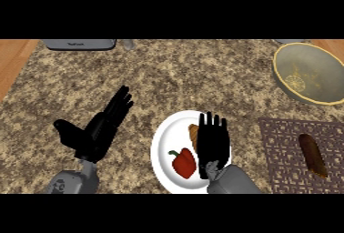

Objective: Pick the croissant from the plate and place it in the bowl

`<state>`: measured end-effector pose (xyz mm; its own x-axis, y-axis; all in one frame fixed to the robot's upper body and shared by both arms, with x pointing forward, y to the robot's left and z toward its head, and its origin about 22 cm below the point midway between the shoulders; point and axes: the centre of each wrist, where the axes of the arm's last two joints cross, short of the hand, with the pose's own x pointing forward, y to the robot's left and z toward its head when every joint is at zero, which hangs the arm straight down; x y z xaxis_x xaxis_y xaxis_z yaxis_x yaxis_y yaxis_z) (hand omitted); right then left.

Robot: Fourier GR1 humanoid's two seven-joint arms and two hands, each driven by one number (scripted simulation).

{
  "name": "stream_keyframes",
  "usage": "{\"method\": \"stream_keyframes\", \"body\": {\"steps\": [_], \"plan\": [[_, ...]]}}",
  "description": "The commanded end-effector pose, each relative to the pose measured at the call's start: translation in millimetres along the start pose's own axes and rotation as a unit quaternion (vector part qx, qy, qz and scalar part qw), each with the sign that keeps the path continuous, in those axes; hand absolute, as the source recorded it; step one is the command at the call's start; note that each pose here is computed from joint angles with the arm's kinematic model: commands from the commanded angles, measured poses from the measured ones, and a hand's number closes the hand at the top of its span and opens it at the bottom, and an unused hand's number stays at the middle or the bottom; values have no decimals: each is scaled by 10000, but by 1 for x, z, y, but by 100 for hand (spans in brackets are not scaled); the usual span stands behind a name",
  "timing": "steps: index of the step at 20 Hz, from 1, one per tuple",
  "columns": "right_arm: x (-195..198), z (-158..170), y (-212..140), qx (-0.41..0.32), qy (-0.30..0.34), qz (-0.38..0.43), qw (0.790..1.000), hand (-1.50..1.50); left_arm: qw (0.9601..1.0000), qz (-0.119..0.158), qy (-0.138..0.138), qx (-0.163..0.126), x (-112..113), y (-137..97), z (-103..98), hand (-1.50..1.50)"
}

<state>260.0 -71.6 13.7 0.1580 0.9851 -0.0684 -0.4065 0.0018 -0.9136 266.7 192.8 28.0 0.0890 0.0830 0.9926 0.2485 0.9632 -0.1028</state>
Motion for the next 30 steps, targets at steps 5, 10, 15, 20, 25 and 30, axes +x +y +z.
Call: {"method": "stream_keyframes", "body": {"steps": [5, 10, 15, 20, 25, 30], "plan": [[2, -15, 24, -83, 84, -44, 9999, -150, 10000, -28, -28, 18, 15, 9, -4, 0], [-13, -28, 41, -264, -444, 10, 9987, 150, 10000, -31, -38, -46, 5, 17, 12, 0], [6, -27, 36, -318, -628, 45, 9975, 150, 10000, -61, 12, -67, 5, -15, -3, 0], [8, -18, 30, -544, -604, 292, 9963, 150, 10000, -96, -17, -13, 1, 25, 1, 0], [-36, -79, -5, -141, 681, -848, 9940, 150, 9998, -75, 42, -197, -7, 10, 9, 0], [-50, -113, -42, -256, 1492, -1218, 9809, 150, 9999, -26, -63, -105, 14, 5, -3, 0]]}}
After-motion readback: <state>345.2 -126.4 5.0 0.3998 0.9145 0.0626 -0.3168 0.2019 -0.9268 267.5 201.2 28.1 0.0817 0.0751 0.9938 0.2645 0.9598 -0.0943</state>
